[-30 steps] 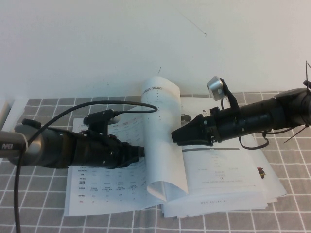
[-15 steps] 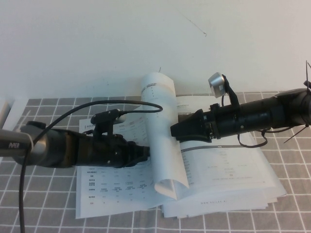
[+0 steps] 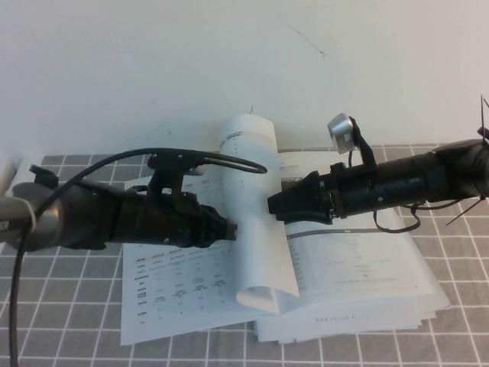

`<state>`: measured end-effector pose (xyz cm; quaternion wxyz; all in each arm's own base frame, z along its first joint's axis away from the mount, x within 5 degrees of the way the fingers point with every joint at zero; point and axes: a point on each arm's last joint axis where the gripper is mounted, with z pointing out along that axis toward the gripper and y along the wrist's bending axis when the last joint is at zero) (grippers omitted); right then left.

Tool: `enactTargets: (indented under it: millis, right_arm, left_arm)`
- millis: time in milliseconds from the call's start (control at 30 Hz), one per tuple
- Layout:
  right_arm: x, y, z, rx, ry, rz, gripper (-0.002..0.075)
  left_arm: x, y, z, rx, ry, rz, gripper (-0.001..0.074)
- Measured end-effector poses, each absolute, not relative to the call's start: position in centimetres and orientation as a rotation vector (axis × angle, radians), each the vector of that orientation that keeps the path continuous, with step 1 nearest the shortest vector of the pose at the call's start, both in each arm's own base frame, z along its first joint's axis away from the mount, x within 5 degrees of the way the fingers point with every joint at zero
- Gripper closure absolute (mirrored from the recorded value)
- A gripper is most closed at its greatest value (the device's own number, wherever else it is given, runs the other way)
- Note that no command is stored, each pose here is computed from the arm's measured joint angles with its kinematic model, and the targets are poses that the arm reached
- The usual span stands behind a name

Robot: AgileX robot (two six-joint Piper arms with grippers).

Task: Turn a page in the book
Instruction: Open the closed book

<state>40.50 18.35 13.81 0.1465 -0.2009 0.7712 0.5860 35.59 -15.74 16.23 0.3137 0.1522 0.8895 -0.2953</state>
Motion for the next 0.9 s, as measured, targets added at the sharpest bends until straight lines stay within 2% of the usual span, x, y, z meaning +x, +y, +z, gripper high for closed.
enactTargets:
  millis: [333, 667, 900]
  right_arm:
    - [40.5, 18.3, 13.8, -0.570, 2.225, 1.691, 0.0318]
    - [40.5, 18.3, 13.8, -0.568, 2.226, 1.692, 0.0318]
    - [40.5, 18.3, 13.8, -0.567, 2.227, 1.692, 0.0318]
  left_arm:
    - [31.5, -14.2, 21.7, 0.601, 2.265, -0.644, 0.0739]
    - [23.5, -15.6, 23.0, 1.082, 2.090, -0.676, 0.0739]
    - [19.9, -17.2, 22.8, 1.242, 2.009, -0.684, 0.0739]
